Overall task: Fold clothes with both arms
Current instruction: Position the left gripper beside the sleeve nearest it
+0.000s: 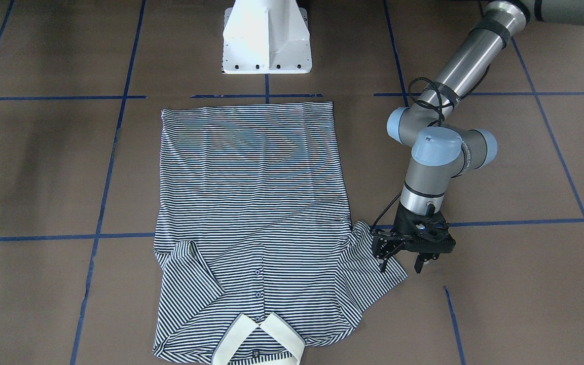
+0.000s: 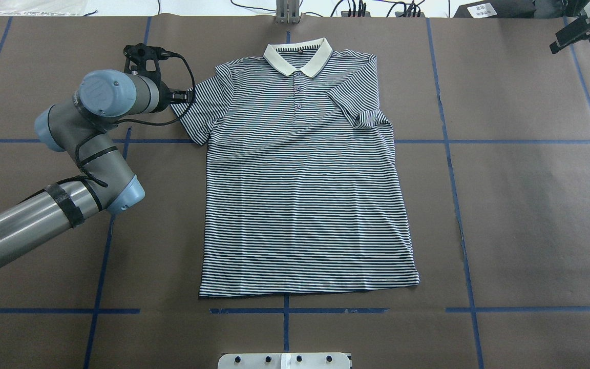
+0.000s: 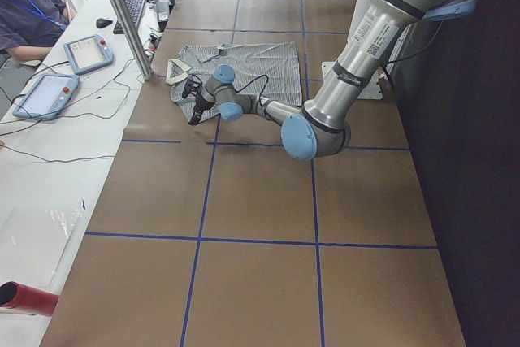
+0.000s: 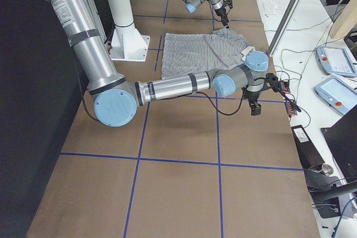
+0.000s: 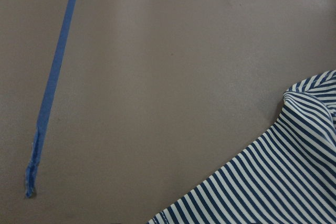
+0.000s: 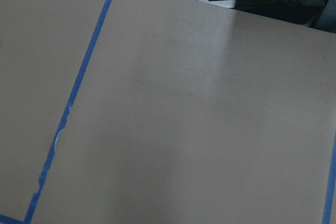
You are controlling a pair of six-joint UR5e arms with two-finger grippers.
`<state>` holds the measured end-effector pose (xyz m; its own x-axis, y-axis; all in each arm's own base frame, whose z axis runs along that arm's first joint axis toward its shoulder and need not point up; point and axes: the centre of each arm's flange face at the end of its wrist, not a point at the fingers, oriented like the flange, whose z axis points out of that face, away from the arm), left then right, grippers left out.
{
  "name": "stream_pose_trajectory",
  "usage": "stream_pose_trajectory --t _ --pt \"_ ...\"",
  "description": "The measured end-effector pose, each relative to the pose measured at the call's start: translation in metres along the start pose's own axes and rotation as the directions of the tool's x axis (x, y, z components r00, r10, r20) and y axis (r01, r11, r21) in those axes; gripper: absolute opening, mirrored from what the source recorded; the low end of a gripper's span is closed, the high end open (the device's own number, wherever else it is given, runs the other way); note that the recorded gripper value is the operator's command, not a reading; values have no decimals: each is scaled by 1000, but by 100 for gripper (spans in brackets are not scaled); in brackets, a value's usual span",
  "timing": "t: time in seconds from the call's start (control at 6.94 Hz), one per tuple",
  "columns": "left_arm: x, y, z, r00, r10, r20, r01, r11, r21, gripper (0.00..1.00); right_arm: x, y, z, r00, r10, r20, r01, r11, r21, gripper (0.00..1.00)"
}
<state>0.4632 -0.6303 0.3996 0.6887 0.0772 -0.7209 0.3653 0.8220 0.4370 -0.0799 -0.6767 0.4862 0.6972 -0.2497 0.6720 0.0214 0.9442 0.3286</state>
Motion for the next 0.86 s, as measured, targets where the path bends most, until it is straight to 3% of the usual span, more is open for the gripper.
stream_pose_trajectory --t 0.58,0.86 --pt "-11 -7 6 1000 -13 12 13 1000 6 60 1 1 1 1000 0 -1 0 1000 -1 100" --pt "-18 -10 11 999 -40 20 40 999 7 60 1 1 1 1000 -2 -1 2 1000 -2 100"
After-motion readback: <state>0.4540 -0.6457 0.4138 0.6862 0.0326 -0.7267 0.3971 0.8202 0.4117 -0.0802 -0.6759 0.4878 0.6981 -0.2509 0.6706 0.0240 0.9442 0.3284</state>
